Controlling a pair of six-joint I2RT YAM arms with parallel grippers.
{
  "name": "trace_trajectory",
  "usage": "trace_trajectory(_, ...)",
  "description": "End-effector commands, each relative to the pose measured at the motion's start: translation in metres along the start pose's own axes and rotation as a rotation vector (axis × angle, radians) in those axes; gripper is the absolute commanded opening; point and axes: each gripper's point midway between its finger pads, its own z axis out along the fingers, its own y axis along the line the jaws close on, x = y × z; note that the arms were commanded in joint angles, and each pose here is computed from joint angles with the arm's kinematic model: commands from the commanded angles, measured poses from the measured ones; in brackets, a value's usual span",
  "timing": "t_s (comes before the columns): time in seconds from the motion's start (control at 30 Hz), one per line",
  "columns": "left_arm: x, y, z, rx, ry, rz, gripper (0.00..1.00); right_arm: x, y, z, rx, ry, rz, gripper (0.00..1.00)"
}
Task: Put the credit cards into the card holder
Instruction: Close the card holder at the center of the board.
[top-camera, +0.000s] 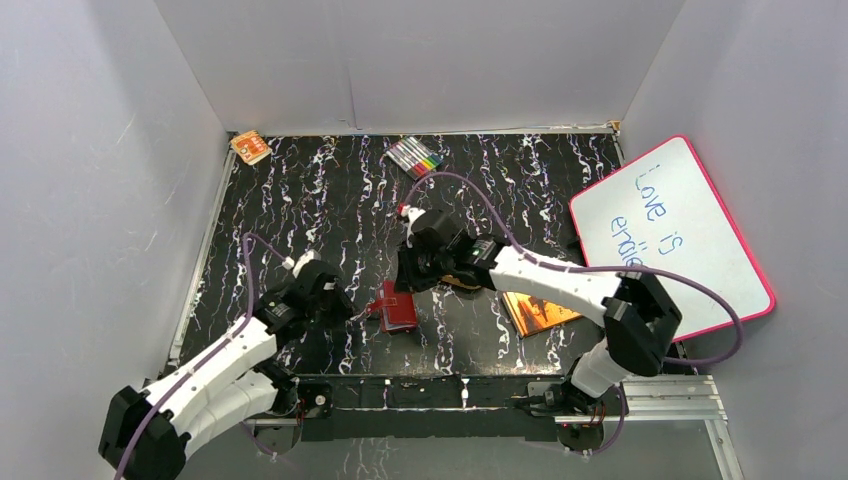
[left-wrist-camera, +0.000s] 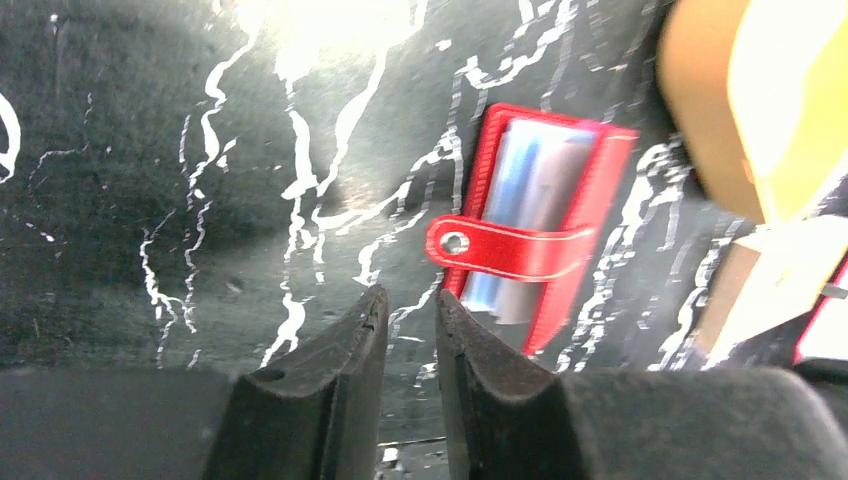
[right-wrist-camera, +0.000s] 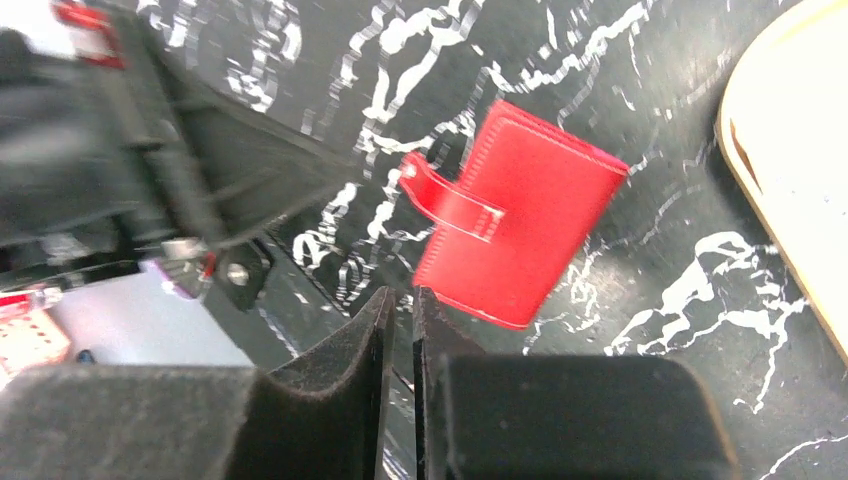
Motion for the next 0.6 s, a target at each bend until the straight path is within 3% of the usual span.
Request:
trace_trajectory(0.0,-0.025,-0.021,-0.022,0.054,-0.091,-0.008,0.29,0.023,-0.018,0.026,0.020,0.056,0.009,0.19)
trace_trajectory(0.2,-0.027,-0.047,-0.024,0.138,-0.064,0.018,0.51,0.039,-0.027,0.058,0.016,0.122,0.035,0.19)
trace_trajectory(0.3,-0.024,-0.056,-0.020,0.166,-0.035,0.033,0.57,0.048,-0.033,0.067,0.027,0.152,0.048,0.19)
trace_trajectory(0.57,-0.016,-0.059,0.004,0.140,0.021,0.069,0.62,0.066,-0.046,0.074,0.061,0.199,0.063,0.20)
